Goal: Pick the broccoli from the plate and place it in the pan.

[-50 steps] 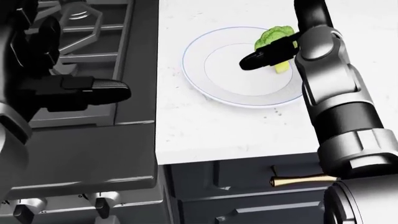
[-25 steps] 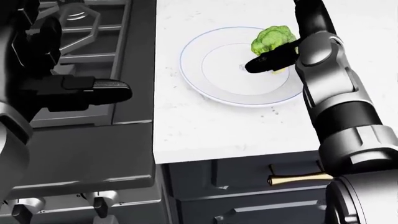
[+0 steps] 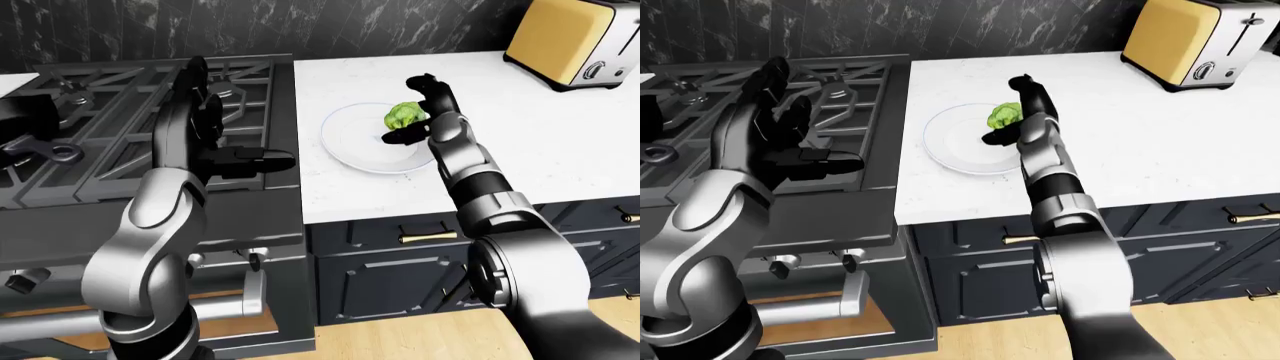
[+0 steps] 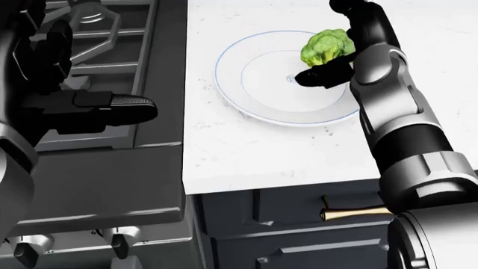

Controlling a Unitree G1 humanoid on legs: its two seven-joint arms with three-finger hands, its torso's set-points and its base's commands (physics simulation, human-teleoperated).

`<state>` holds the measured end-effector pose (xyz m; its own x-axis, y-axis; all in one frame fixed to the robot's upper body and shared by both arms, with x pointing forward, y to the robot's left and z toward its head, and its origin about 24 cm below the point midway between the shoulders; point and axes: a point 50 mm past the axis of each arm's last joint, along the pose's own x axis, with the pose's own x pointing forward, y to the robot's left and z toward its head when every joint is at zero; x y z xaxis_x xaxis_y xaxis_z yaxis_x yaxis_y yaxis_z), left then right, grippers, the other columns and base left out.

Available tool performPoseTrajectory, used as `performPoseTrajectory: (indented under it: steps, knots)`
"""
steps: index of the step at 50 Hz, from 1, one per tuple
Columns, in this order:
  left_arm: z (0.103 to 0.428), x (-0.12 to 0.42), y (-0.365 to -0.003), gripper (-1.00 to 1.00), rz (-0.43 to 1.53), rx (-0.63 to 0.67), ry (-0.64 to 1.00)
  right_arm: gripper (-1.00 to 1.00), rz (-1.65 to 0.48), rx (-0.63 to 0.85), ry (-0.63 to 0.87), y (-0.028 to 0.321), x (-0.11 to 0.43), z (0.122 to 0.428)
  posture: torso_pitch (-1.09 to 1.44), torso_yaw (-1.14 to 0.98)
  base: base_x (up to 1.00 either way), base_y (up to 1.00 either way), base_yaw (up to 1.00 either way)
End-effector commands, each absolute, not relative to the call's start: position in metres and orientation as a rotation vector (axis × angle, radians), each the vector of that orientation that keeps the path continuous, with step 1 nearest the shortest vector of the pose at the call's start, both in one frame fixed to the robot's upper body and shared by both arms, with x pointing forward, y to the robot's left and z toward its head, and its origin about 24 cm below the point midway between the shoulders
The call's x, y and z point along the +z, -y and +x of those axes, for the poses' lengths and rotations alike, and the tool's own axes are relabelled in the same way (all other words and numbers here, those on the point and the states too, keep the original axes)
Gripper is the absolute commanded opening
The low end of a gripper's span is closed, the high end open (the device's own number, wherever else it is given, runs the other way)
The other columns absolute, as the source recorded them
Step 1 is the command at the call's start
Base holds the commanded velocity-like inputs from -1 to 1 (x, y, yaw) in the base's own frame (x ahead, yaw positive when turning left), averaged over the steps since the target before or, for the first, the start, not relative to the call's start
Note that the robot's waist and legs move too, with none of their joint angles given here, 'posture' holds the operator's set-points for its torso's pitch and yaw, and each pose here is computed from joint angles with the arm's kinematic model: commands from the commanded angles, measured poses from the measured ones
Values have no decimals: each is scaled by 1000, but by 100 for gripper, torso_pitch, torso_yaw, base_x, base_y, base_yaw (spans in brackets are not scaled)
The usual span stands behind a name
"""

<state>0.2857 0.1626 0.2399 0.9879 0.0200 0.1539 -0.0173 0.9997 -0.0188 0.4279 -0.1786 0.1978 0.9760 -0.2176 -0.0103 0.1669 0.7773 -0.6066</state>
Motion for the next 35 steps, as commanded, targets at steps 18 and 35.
performPoseTrajectory:
  steps: [18, 35]
  knots:
    - [282, 254, -162, 100, -18, 17, 239, 47, -657, -238, 50, 169, 236, 431, 0, 0, 0, 0, 0]
    - [281, 256, -163, 100, -20, 20, 243, 29, -668, -233, 46, 167, 233, 431, 0, 0, 0, 0, 0]
